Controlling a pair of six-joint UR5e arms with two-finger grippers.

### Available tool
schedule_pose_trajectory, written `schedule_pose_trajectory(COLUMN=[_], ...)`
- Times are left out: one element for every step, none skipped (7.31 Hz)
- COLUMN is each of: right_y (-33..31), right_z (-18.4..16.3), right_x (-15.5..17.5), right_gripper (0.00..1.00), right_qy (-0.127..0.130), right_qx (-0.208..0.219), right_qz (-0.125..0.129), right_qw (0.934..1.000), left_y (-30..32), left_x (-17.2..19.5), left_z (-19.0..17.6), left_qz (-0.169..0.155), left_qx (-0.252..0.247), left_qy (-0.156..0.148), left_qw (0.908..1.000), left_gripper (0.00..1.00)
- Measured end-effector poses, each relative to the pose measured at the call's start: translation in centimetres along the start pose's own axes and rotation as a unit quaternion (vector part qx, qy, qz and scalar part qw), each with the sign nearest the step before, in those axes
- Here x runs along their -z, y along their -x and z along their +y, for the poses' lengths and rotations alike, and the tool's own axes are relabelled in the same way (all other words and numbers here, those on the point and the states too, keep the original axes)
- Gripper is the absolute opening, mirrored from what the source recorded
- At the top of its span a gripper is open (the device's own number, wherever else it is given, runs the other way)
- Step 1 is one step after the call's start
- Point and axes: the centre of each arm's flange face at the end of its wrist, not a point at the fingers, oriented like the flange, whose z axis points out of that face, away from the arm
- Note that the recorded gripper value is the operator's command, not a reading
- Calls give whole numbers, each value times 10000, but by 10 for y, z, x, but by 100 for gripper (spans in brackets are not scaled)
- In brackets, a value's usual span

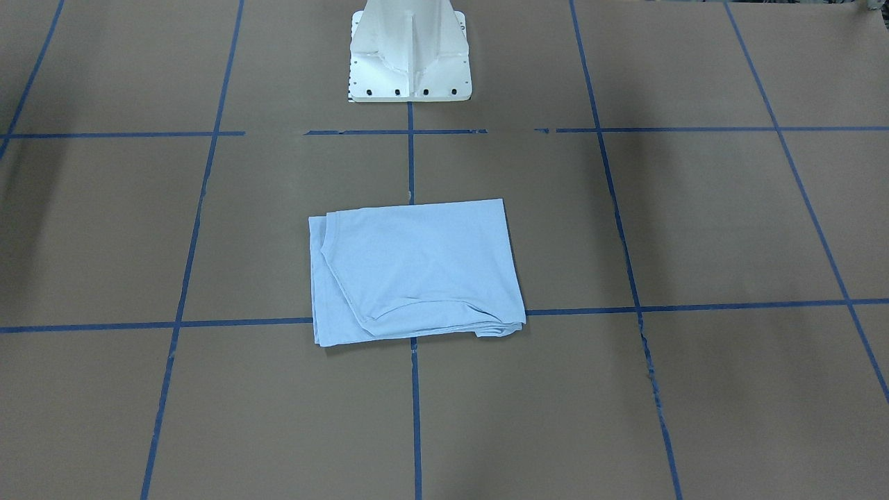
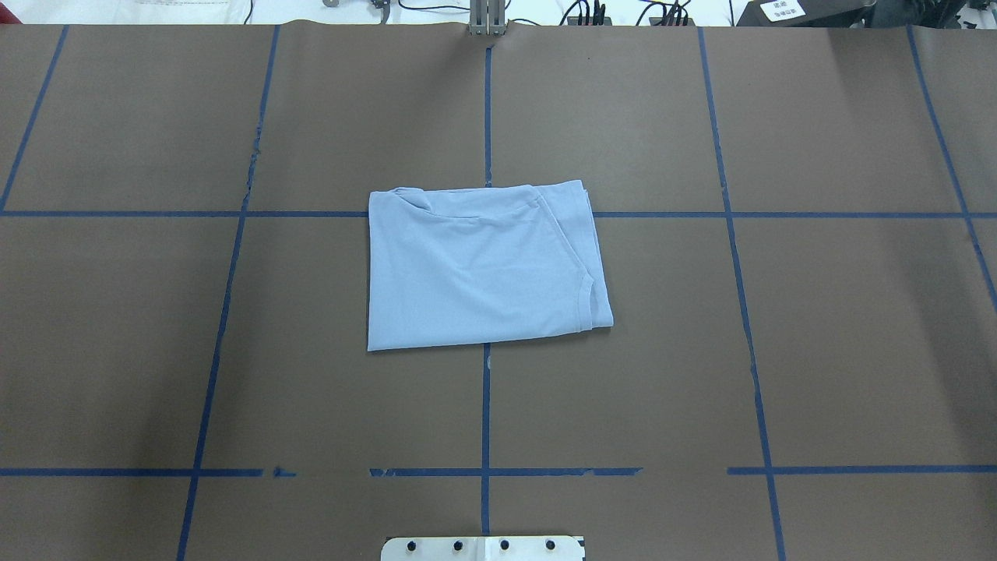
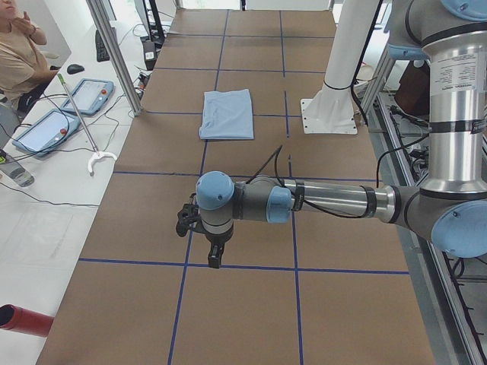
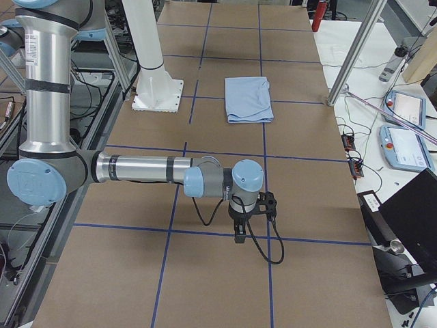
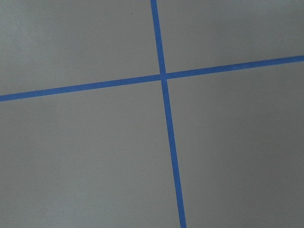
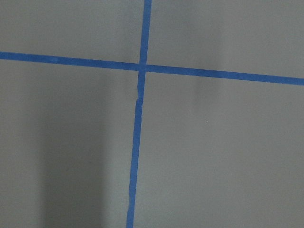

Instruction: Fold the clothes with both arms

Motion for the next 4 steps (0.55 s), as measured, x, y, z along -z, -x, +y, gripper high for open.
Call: schedule_pose_trajectory(right_y=[0, 1, 1, 1], right_z=[0, 0, 0, 0], right_x=[1, 1, 2, 2], right_gripper=[100, 100, 100, 100], right_qy=[-6, -11, -15, -13], right_qx=[5, 10, 13, 11], right_qz=[0, 0, -2, -5], right_qw=[10000, 10000, 10000, 10000], left_y=[0, 0, 0, 0], left_x=[0, 0, 0, 0], left_z=[0, 0, 0, 0], left_qz=[0, -1, 0, 0], left_qx=[-1, -3, -3, 2], left_qy=[-1, -3, -3, 2], left_qw=[10000, 10000, 10000, 10000], left_gripper=[100, 100, 100, 100])
